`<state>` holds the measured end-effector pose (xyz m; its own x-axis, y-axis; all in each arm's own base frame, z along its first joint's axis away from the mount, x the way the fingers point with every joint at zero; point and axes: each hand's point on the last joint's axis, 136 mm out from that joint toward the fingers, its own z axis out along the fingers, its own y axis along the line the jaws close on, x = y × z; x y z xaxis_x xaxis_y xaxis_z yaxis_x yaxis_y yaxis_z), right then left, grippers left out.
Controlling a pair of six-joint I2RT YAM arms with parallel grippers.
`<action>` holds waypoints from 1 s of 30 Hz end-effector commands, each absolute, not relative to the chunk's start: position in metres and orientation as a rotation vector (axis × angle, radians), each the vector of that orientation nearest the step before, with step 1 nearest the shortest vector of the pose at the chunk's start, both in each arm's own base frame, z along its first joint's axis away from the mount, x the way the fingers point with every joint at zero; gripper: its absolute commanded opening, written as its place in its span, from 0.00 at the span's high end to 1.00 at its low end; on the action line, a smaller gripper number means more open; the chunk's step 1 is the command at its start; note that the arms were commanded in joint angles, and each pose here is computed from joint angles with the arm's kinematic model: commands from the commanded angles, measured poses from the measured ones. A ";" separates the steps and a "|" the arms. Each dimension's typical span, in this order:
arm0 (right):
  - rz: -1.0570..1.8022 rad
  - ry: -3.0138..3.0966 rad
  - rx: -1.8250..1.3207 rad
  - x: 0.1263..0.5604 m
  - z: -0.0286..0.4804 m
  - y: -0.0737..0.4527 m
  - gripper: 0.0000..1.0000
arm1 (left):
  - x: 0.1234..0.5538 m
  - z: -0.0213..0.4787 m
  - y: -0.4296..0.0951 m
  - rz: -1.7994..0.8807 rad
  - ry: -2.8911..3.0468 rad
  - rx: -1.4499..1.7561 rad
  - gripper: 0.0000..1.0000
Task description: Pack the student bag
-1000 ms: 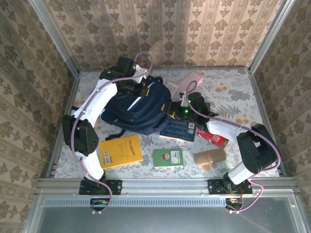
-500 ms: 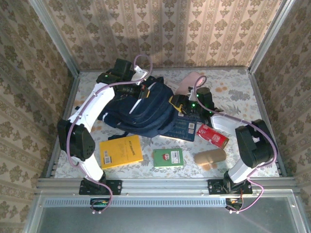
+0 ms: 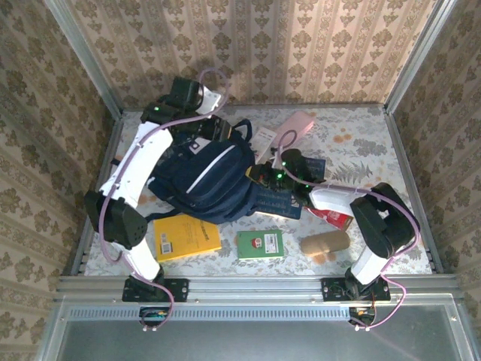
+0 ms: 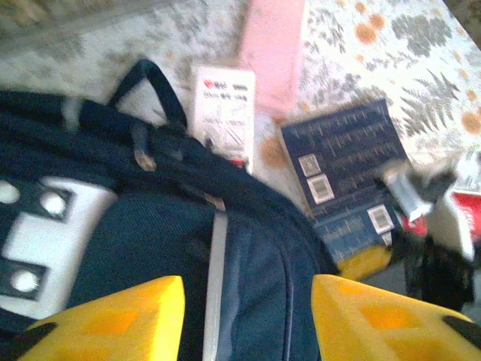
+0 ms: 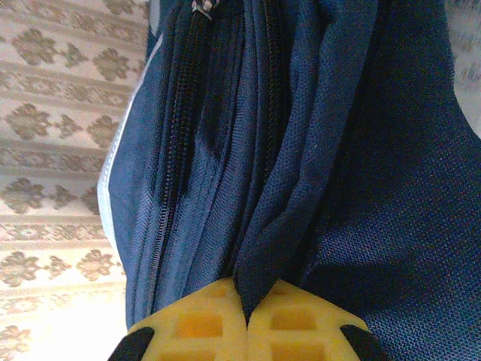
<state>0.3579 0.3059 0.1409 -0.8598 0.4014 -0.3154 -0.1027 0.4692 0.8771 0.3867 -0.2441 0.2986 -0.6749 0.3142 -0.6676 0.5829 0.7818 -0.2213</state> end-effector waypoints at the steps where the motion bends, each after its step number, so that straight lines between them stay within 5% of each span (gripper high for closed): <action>1: 1.364 2.111 0.208 0.355 0.171 0.320 1.00 | 0.370 0.281 -0.238 -0.382 2.508 0.621 0.41; 17: 1.231 2.174 0.174 0.343 0.153 0.335 1.00 | 0.355 0.172 -0.244 0.056 2.850 0.625 0.24; 30: 1.273 2.152 0.144 0.340 0.161 0.340 1.00 | 0.362 0.127 -0.236 0.261 2.909 0.630 0.23</action>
<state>0.3372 0.3278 0.1230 -0.8282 0.3933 -0.3992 -0.1096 0.5850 0.8036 0.3612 -0.2477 0.1327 -0.8926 0.4281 -0.1412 0.4106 0.9014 0.1373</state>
